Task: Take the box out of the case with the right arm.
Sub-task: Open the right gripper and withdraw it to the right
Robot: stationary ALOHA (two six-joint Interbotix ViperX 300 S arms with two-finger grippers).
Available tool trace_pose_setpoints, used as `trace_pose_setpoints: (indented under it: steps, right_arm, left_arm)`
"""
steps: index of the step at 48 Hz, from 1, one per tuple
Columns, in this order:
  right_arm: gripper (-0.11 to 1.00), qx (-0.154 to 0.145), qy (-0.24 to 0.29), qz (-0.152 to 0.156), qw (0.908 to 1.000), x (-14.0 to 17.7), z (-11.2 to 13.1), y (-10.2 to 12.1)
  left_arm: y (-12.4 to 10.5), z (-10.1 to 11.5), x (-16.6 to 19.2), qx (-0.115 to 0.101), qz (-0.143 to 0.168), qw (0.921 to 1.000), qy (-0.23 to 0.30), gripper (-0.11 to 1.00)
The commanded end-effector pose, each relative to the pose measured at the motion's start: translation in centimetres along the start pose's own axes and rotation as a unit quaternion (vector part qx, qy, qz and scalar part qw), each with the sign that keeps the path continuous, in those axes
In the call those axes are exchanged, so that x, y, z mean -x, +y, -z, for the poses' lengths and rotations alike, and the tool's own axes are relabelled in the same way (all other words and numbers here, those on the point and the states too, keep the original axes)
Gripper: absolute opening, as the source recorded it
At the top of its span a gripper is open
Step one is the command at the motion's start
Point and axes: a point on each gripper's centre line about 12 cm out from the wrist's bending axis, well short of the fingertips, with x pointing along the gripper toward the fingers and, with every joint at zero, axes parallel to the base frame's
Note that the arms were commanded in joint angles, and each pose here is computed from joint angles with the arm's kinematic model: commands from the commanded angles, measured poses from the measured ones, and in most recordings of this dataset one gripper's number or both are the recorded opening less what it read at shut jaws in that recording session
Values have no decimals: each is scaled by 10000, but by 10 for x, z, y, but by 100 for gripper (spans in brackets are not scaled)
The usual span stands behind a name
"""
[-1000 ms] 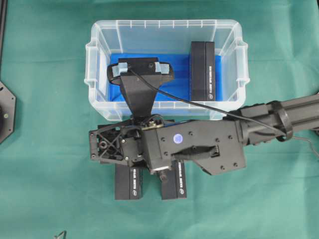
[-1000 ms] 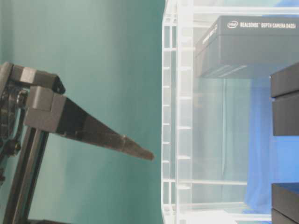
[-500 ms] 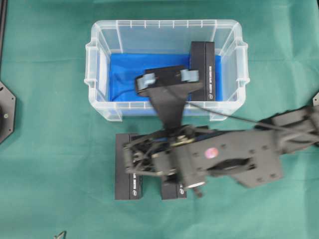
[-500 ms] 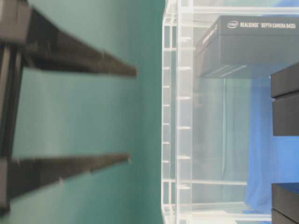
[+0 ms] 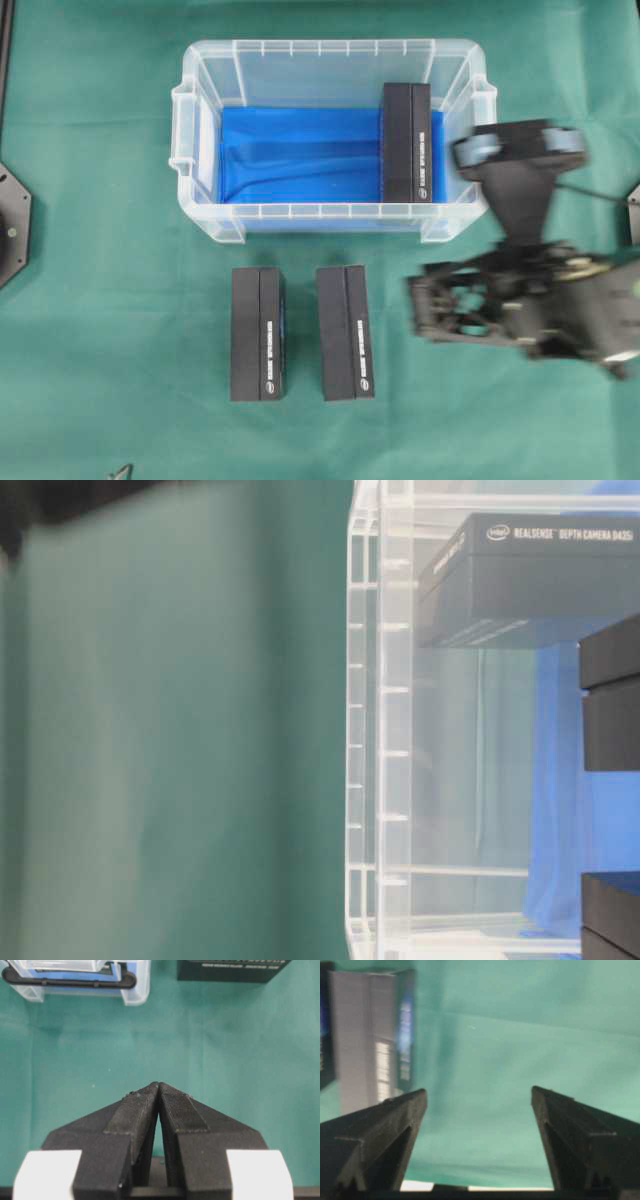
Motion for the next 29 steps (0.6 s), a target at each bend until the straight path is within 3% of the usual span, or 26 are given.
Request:
trace_pose_setpoints:
  steps: [1,7,13,29]
  right_arm:
    - [87,-52,150,-247,9996,14,-4,-28]
    - [87,-126,193,-256,9994,14,-7,-64]
    - [87,-208,230,-290,9991,14,-13,-87]
    - [87,-213,176,-296,9992,9,-17,-90]
  left_arm:
    - [0,-4,5,2,-18,10000,-57,2]
    - [0,-3,5,-3,-19,10000,-10,2]
    - [0,-3,5,-3,-19,10000,-10,2]
    - [0,-3,5,2,-26,10000,-3,2]
